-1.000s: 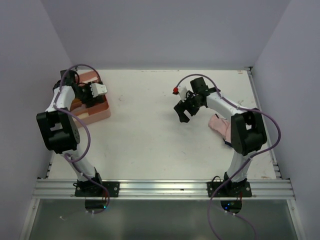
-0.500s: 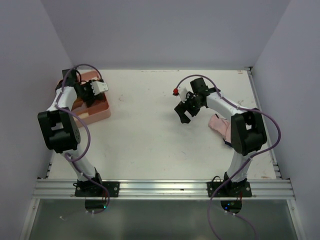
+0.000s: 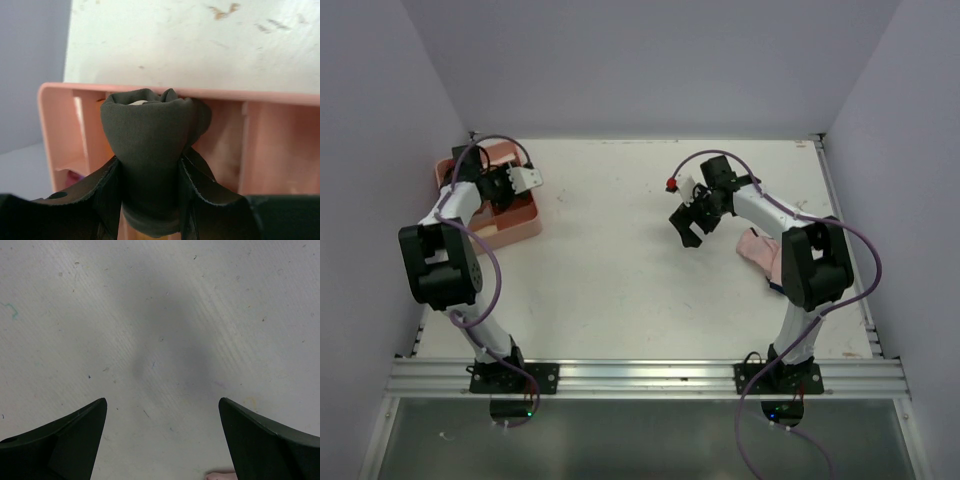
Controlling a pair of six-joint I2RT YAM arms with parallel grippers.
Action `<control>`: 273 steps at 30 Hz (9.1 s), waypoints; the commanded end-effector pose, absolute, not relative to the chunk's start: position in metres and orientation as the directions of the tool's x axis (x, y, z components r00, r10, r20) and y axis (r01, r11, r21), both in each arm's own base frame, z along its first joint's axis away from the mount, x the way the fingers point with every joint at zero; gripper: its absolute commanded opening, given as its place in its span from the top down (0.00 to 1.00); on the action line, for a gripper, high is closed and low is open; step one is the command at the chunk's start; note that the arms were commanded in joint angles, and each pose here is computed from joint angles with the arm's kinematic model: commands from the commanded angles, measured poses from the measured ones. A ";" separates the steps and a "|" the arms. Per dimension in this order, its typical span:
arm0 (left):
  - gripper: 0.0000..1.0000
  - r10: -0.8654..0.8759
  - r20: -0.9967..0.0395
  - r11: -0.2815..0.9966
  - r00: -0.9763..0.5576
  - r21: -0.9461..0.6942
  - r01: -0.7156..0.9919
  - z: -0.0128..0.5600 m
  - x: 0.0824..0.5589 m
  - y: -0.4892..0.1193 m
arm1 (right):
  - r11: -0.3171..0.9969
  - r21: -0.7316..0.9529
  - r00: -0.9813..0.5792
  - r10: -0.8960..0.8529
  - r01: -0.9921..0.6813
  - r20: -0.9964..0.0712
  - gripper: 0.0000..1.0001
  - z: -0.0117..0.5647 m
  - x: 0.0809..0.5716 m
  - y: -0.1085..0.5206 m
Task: Roll the underwear
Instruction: Place the rolled underwear into the container, then flatten the underwear
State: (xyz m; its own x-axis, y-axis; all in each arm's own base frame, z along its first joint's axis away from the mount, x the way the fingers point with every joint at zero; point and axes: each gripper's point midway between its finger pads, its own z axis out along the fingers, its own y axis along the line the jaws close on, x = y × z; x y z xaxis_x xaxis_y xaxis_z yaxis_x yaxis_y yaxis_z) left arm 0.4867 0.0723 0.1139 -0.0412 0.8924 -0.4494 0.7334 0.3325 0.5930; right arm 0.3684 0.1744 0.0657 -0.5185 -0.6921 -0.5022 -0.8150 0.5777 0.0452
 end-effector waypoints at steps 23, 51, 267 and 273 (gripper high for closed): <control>1.00 0.910 -0.410 0.249 -0.062 0.420 0.872 0.096 0.441 0.058 | 0.567 0.000 -0.501 -0.728 -0.824 -0.468 0.01 0.064 0.364 0.162; 1.00 0.874 -0.456 0.243 -0.168 0.111 0.964 0.056 0.446 0.054 | 0.558 -0.008 -0.492 -0.737 -0.830 -0.463 0.01 0.067 0.368 0.162; 0.15 0.555 -0.776 0.394 -0.300 -0.073 0.916 0.127 0.294 -0.214 | 0.451 0.554 -0.679 -0.659 -0.700 -0.322 0.58 0.106 0.236 0.130; 0.14 0.541 -0.765 0.438 -0.350 -0.100 0.894 0.103 0.323 -0.266 | 0.606 0.578 -0.810 -0.557 -0.546 -0.181 0.60 0.074 0.229 0.129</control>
